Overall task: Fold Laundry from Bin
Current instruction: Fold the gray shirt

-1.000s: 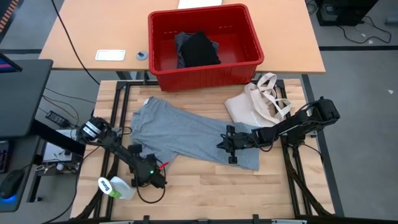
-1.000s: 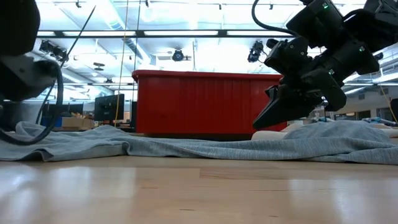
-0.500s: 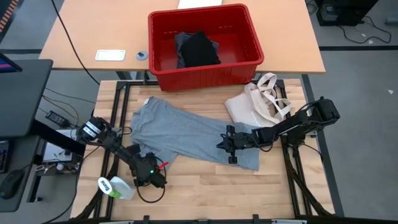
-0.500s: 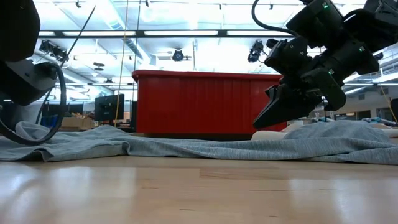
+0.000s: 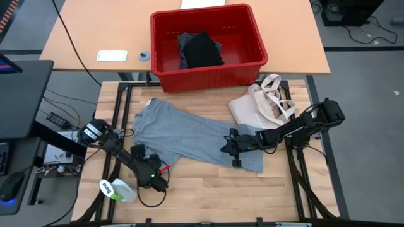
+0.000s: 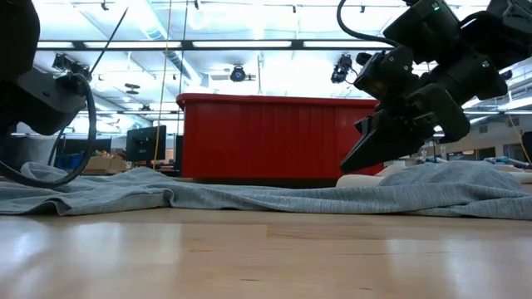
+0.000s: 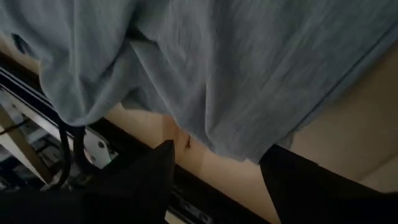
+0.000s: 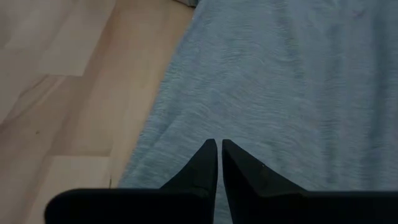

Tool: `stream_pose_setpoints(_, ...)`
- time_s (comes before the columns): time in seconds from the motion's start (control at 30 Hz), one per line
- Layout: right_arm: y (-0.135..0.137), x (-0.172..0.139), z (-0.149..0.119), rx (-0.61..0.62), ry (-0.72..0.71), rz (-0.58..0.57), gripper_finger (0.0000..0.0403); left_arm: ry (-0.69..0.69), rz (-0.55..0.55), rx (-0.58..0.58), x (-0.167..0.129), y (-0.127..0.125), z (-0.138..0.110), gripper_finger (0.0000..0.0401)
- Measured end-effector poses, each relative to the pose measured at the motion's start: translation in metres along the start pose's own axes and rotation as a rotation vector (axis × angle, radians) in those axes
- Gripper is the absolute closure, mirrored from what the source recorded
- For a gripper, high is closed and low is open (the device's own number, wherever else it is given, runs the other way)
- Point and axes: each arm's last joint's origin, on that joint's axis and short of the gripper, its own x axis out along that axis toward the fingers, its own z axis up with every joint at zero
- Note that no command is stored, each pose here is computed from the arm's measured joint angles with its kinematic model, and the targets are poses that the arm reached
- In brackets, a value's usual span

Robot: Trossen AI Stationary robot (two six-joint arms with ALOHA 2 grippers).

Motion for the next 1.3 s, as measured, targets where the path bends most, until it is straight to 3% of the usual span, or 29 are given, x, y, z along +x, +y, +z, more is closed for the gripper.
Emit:
stream_pose_setpoints(0.23, 0.0, 0.0, -0.003, 0.012, 0.028, -0.005, 0.0369, -0.077, -0.091, -0.019, 0.0, -0.008, 0.009, 0.017)
stream_pose_setpoints(0.4, -0.004, -0.002, -0.019, 0.106, 0.196, -0.039, 0.0369, -0.113, -0.181, 0.014, -0.002, -0.015, 0.014, 0.0171)
stream_pose_setpoints(0.6, -0.015, -0.004, -0.027, 0.165, 0.276, -0.2, 0.0369, 0.015, -0.203, 0.023, -0.001, -0.01, 0.012, 0.0171)
stream_pose_setpoints(0.8, -0.033, -0.005, -0.03, 0.216, 0.261, -0.418, 0.0369, 0.017, -0.208, 0.026, -0.001, -0.01, 0.011, 0.0171)
stream_pose_setpoints(1.0, -0.027, -0.006, -0.032, 0.231, 0.329, -0.259, 0.0369, 0.075, -0.216, 0.031, -0.004, -0.006, 0.007, 0.0171)
stream_pose_setpoints(1.17, -0.011, -0.011, -0.036, 0.287, 0.45, -0.17, 0.0381, 0.145, -0.144, 0.058, -0.022, 0.004, 0.002, 0.0171)
stream_pose_setpoints(1.3, 0.005, -0.017, -0.03, 0.261, 0.55, -0.116, 0.0389, 0.094, -0.133, 0.077, -0.042, 0.009, 0.006, 0.0171)
